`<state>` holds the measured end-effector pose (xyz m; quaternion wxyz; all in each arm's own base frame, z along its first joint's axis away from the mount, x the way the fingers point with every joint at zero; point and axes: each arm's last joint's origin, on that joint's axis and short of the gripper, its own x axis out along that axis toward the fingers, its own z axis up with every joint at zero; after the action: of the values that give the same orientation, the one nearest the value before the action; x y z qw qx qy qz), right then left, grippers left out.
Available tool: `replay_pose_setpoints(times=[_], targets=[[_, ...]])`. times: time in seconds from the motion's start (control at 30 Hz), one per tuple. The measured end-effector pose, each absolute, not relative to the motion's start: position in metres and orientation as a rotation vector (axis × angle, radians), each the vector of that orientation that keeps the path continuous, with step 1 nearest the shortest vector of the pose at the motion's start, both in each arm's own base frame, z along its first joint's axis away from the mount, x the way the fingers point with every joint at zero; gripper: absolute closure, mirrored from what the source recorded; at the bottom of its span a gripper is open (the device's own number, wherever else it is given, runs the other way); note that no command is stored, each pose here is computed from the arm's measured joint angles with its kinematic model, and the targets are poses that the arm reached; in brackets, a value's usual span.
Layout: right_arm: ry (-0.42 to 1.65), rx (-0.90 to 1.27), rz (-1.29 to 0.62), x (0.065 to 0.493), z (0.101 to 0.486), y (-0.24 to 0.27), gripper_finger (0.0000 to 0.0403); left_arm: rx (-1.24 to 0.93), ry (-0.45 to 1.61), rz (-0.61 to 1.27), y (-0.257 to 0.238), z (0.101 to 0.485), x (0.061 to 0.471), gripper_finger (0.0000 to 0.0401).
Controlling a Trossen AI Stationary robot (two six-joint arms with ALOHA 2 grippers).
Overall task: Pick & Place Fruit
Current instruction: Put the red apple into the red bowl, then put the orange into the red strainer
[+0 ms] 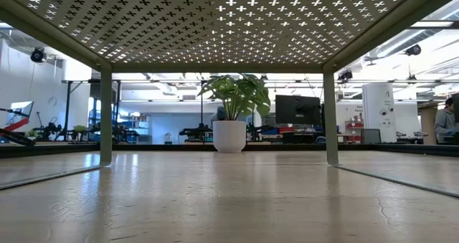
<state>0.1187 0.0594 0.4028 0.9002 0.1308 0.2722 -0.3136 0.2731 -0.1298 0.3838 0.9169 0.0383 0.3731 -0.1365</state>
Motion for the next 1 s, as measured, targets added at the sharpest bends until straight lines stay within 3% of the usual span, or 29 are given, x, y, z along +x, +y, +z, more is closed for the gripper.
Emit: replay_pose_setpoints(times=[0.53,0.8,1.0], targets=[[0.586,0.294,-0.631,0.119,0.402,0.06,0.0166,0.159,0.66,-0.329,-0.121,0.421,0.254,0.0032],[0.713,0.36,-0.549,0.138,0.393,0.079,0.0147,0.283,0.587,-0.257,-0.106,0.44,0.239,0.0032],[0.902,0.377,-0.527,0.162,0.374,0.102,0.0164,0.345,0.505,-0.155,-0.084,0.458,0.218,0.0032]])
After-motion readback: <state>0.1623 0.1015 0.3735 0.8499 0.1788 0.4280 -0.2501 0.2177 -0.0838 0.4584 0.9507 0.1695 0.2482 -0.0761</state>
